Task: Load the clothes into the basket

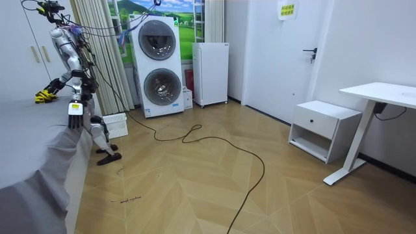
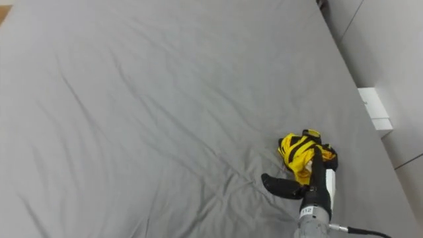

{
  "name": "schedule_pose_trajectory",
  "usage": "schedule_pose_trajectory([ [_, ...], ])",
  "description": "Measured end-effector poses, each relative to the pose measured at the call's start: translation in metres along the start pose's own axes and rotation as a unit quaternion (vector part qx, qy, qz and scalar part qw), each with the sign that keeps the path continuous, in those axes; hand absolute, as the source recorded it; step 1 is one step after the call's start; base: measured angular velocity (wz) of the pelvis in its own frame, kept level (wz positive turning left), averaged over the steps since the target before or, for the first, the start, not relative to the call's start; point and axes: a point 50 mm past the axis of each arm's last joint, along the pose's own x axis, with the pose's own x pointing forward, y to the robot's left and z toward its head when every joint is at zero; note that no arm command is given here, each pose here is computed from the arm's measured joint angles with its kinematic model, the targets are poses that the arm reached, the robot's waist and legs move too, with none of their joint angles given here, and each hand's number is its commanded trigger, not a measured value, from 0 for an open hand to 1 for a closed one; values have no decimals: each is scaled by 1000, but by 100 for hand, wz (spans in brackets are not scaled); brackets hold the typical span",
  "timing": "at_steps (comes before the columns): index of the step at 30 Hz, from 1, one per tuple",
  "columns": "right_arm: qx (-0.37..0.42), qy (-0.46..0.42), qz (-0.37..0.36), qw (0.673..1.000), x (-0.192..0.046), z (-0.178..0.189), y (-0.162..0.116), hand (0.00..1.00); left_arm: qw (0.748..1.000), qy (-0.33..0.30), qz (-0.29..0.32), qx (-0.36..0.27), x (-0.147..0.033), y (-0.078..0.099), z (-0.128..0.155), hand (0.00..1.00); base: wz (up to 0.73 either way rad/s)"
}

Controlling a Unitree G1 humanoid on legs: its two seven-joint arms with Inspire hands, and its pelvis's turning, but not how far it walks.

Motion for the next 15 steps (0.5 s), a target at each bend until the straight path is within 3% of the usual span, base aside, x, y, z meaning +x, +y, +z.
schedule_pose_trajectory([
  [15,-19,11,-58,998,20,8,-1,0,1000,25,-2,18,5,6,5,0,6],
])
